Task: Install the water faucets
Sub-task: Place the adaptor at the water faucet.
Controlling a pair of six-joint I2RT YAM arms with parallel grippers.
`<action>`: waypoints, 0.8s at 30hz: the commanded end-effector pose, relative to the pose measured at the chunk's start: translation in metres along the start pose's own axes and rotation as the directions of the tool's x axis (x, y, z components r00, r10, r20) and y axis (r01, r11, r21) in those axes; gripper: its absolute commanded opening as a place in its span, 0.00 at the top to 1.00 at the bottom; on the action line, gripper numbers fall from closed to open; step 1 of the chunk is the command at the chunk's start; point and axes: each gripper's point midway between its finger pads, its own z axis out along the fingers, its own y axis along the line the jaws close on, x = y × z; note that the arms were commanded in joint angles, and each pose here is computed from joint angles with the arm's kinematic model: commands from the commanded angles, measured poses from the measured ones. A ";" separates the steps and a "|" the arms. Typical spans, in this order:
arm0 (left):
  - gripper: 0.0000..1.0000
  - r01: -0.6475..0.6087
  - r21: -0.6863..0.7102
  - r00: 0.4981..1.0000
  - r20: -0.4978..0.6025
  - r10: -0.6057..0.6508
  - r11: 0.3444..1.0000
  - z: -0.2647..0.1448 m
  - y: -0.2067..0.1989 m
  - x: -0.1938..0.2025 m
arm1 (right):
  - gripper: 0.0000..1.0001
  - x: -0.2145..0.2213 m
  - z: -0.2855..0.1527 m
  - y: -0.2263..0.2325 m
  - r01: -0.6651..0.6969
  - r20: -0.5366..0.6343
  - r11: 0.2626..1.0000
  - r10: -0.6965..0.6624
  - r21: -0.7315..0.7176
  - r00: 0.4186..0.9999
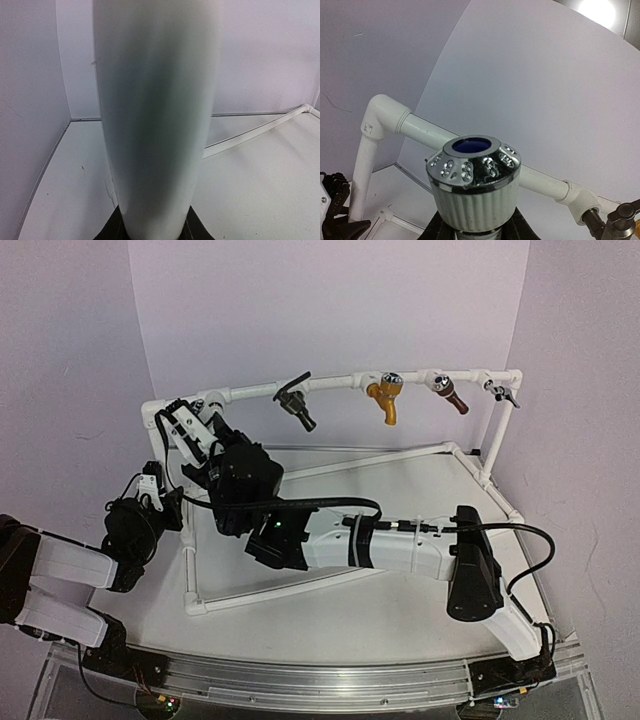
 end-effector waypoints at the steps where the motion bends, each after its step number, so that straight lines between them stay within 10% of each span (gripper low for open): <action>1: 1.00 0.025 0.092 0.996 0.078 -0.032 0.995 -0.004 -0.018 -0.026 | 1.00 0.086 0.034 -0.018 0.031 -0.171 0.996 -0.015 0.087 0.985; 24: 1.00 0.039 0.097 0.996 0.077 -0.047 0.994 -0.003 -0.020 -0.027 | 1.00 0.107 0.039 -0.029 -0.305 -0.147 0.936 0.331 0.173 0.932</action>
